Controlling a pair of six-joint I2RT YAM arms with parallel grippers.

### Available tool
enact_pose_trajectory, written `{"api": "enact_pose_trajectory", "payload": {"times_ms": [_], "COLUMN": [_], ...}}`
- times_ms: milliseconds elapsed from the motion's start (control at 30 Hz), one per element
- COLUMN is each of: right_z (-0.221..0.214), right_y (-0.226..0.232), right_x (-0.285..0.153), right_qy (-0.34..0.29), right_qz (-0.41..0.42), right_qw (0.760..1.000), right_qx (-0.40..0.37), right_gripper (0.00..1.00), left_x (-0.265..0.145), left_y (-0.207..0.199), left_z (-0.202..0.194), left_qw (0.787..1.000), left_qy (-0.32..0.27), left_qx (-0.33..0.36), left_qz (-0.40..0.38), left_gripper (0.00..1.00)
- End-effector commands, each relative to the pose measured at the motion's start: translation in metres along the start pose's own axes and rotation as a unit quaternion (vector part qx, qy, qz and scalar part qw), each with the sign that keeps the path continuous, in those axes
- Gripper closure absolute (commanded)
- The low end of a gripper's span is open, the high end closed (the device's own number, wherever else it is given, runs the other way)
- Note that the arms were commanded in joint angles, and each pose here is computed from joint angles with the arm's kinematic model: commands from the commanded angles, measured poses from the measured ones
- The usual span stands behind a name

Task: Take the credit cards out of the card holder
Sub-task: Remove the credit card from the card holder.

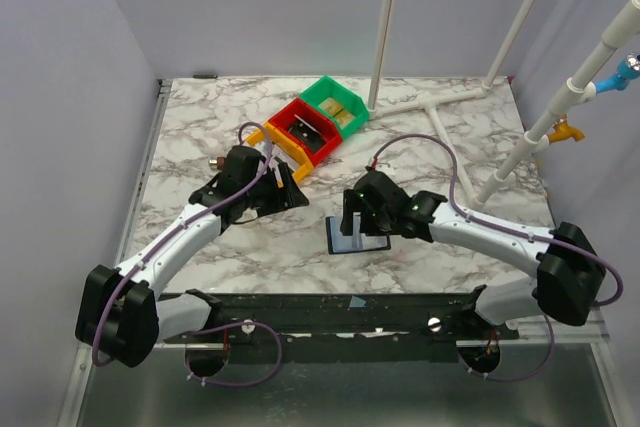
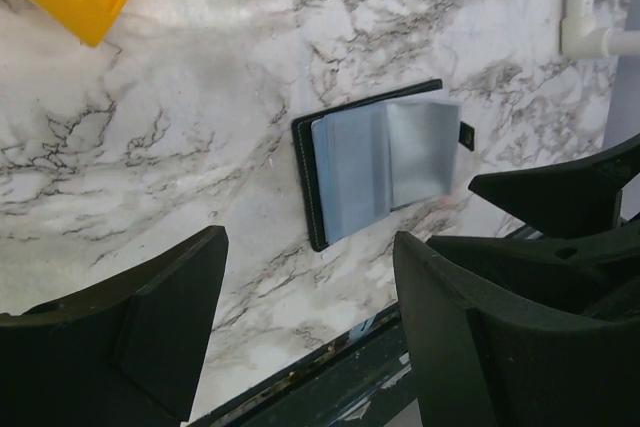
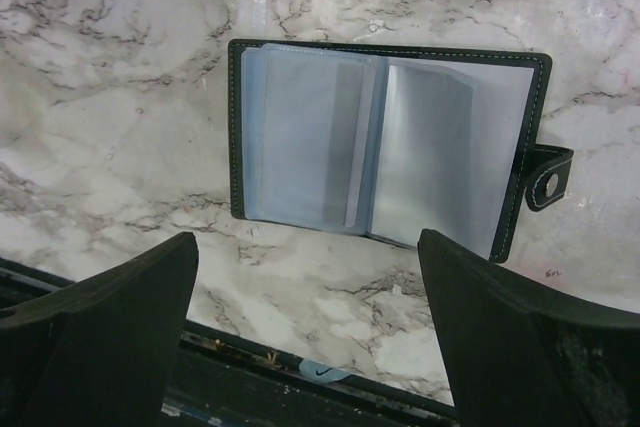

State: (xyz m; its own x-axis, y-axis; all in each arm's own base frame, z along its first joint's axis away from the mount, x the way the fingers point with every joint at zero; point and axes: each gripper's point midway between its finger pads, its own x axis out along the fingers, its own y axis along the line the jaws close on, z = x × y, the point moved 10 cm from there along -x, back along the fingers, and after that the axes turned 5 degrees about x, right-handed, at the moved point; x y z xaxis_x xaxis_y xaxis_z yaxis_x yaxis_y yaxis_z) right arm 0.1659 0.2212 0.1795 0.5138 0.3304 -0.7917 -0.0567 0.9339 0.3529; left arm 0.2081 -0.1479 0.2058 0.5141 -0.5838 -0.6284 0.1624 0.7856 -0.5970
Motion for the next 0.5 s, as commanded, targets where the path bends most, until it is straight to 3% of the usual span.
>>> {"api": "enact_pose_trajectory", "payload": {"times_ms": [0, 467], "right_z": [0.001, -0.014], "right_y": [0.013, 0.033], "right_x": [0.014, 0.052], "right_qy": [-0.041, -0.021], "right_qz": [-0.044, -0.076], "right_qw": [0.998, 0.996], "right_qx": [-0.007, -0.049], "right_gripper": [0.08, 0.32], "left_x": [0.001, 0.007], "left_y": [0.004, 0.009], "left_z": [-0.014, -0.019], "left_qw": [1.000, 0.999], "left_qy": [0.004, 0.020], "left_qx": [0.017, 0.016], "left_qz": [-0.021, -0.020], "left_gripper": [0.30, 0.31]}}
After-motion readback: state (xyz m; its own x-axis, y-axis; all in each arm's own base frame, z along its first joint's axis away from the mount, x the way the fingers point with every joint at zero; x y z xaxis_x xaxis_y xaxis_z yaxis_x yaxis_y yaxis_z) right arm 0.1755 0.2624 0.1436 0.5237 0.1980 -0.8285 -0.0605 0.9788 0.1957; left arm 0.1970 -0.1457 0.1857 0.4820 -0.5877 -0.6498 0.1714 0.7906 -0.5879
